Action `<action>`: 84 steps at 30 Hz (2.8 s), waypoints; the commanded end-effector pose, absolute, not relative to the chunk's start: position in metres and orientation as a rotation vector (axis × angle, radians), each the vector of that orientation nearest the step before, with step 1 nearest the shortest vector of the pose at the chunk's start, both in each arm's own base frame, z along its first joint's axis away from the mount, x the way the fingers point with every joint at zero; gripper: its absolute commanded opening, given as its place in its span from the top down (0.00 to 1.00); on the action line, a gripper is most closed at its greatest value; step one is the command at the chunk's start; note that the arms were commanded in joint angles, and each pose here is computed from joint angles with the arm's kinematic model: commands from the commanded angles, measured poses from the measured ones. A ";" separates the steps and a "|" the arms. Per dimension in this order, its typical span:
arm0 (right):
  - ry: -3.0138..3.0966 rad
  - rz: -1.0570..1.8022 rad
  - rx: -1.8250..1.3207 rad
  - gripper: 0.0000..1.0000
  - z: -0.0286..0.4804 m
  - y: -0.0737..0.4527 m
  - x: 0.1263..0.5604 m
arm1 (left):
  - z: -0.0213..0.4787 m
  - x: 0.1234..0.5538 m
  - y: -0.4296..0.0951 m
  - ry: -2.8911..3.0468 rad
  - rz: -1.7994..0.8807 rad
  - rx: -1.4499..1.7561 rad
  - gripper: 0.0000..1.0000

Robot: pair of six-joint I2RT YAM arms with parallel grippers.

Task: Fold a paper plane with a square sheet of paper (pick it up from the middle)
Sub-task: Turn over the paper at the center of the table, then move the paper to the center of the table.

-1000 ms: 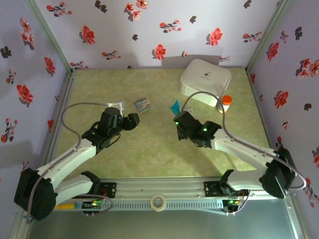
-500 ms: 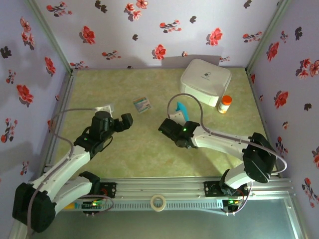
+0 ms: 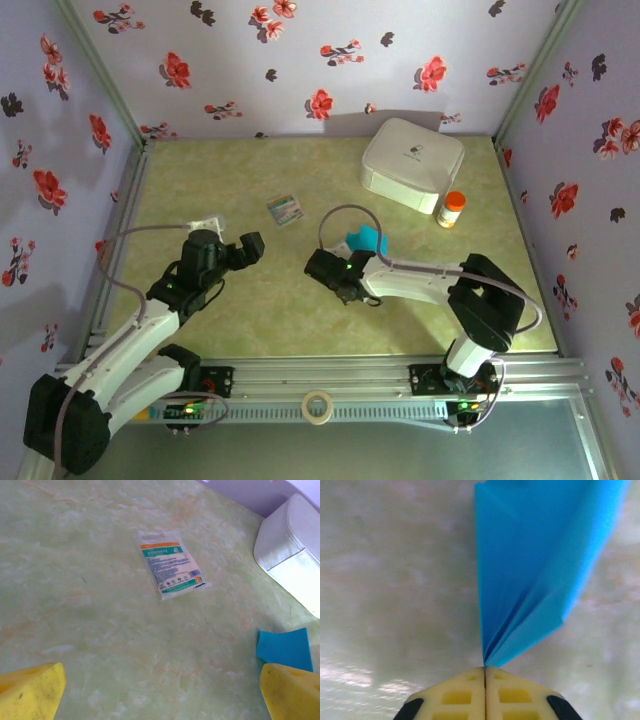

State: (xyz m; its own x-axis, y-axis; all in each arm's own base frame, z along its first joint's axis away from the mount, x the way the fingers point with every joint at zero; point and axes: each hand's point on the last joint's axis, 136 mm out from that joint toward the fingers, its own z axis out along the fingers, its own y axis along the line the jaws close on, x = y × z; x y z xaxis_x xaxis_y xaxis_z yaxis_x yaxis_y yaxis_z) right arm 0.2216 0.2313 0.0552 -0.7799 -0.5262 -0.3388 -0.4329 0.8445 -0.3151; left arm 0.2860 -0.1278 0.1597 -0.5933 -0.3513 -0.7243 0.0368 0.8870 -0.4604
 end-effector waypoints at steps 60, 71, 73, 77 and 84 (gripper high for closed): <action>2.803 1.139 0.533 0.89 0.012 0.280 0.231 | 0.116 0.298 -0.282 2.446 -1.113 -0.005 0.81; 2.774 1.192 0.583 0.90 0.012 0.285 0.227 | 0.080 0.300 -0.339 2.585 -1.175 0.068 0.91; 2.771 1.203 0.578 0.90 0.013 0.287 0.227 | 0.072 0.300 -0.344 2.614 -1.182 0.067 0.93; 2.764 1.228 0.568 0.89 0.015 0.289 0.228 | 0.049 0.297 -0.345 2.694 -1.158 0.040 0.95; 2.645 1.377 0.478 0.84 0.045 0.300 0.237 | 0.007 0.283 -0.335 2.810 -1.104 -0.006 0.97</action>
